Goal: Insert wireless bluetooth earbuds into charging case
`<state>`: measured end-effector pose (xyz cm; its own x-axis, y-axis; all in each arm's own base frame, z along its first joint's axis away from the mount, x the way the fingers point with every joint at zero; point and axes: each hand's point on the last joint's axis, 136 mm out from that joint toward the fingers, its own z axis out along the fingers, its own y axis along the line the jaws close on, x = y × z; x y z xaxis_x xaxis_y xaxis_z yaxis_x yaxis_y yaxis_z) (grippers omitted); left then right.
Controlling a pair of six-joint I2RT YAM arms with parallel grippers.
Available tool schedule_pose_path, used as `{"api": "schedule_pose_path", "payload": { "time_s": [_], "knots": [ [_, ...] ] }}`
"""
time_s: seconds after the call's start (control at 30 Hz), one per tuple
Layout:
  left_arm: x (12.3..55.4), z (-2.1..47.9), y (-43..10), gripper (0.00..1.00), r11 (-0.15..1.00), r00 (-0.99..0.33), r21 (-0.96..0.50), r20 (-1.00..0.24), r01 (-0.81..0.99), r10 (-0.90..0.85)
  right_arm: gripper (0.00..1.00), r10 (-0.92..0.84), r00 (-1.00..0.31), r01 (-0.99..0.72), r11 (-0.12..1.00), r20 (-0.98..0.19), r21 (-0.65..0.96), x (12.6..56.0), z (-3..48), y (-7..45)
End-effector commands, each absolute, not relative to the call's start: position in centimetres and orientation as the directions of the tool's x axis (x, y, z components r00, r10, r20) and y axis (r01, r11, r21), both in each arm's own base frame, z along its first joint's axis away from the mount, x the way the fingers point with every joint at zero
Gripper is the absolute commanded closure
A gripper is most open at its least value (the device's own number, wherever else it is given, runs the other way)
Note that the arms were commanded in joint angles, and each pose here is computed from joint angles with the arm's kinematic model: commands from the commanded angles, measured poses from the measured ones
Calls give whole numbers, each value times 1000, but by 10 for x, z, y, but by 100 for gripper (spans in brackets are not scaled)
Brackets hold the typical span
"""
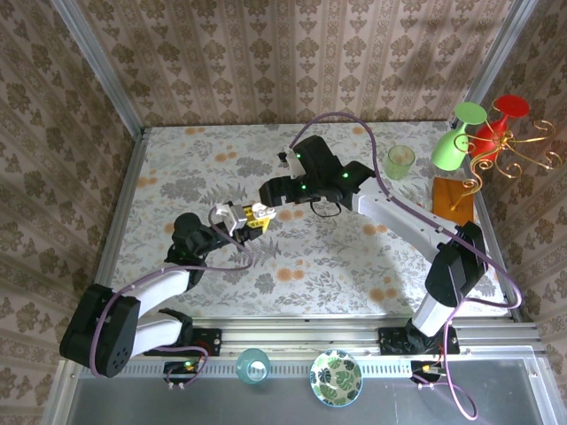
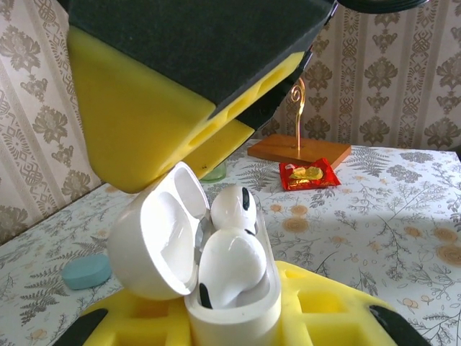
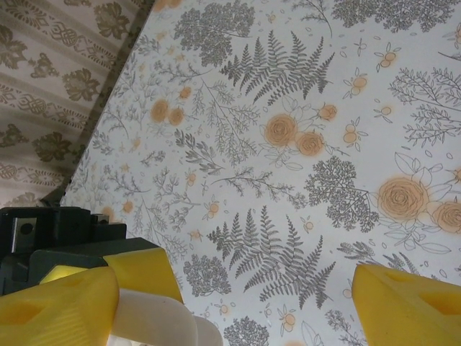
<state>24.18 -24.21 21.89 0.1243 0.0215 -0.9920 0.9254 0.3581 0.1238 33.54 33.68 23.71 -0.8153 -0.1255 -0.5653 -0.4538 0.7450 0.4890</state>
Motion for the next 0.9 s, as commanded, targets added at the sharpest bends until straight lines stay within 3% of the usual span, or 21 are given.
{"api": "schedule_pose_path", "payload": {
  "time_s": [0.0, 0.53, 0.73, 0.87],
  "knots": [
    [246, 244, -240, 98, 388, 228, 207, -974, 898, -8, 15, -190, -854, -447, 744, -484, 496, 314, 224, 331],
    [251, 250, -238, 98, 398, 193, 159, -980, 903, -47, 15, -232, -794, -529, 719, -562, 450, 306, 246, 319],
    [248, 249, -242, 98, 356, 164, 132, -985, 925, -61, 15, -223, -620, -695, 602, -752, 394, 297, 286, 322],
    [233, 256, -250, 98, 231, 127, 105, -988, 967, -84, 18, -259, -407, -841, 480, -876, 249, 277, 302, 319]
  ]
}}
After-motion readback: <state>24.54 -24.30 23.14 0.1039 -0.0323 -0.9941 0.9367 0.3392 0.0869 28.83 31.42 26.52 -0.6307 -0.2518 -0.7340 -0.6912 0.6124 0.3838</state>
